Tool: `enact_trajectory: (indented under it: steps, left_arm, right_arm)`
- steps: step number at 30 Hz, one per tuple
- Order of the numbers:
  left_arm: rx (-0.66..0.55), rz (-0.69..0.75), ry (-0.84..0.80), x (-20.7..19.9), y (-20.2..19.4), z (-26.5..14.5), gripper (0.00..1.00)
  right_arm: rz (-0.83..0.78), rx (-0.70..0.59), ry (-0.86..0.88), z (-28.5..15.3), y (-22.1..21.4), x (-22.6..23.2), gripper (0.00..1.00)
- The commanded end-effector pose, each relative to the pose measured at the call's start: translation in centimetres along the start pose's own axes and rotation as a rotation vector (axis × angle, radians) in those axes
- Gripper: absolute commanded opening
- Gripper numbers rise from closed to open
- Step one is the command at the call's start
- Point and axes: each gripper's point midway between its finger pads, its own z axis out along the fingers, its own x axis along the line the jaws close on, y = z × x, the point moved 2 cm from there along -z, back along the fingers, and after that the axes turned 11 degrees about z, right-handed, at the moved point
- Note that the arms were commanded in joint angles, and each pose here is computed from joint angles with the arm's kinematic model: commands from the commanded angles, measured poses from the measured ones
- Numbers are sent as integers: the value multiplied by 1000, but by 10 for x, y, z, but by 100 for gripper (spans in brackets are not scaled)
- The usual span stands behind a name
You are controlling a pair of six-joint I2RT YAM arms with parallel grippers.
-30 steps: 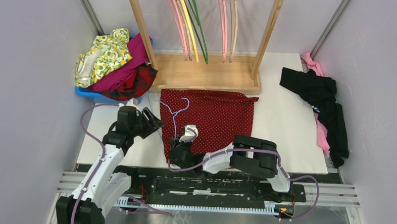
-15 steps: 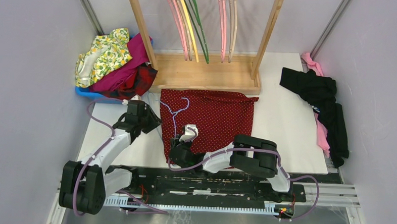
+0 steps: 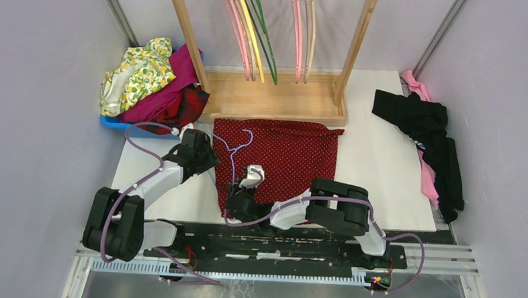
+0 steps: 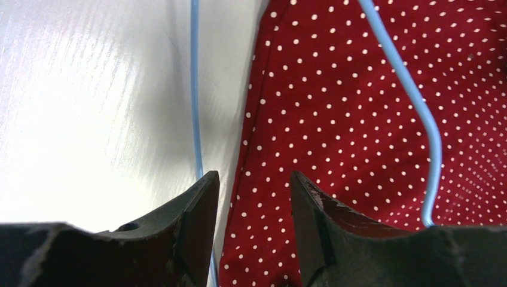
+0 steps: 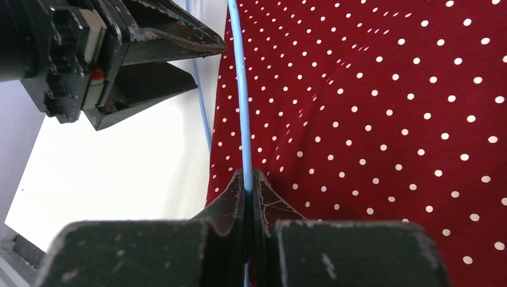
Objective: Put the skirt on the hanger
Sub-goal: Hang the skirt on the hanger.
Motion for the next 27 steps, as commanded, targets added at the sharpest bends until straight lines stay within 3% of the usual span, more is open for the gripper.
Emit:
enact_trajectory:
  steps: [1, 12, 19, 22, 25, 27]
  left_arm:
    - [-79, 38, 13, -6, 24, 5, 55]
    - [-60, 61, 11, -17, 21, 20, 49]
    - [-34, 77, 26, -15, 15, 29, 39]
    - [-21, 86, 27, -14, 10, 32, 28]
    - [-12, 91, 19, -14, 8, 33, 5]
    - [-14, 92, 9, -16, 9, 31, 3]
  right_arm:
    - [29, -8, 12, -1, 9, 4, 1]
    - [32, -6, 10, -1, 8, 0, 1]
    - [35, -2, 5, -1, 7, -4, 1]
    - [35, -1, 5, -1, 6, -4, 1]
    - [34, -2, 2, -1, 7, -5, 1]
    - [31, -2, -1, -1, 6, -6, 1]
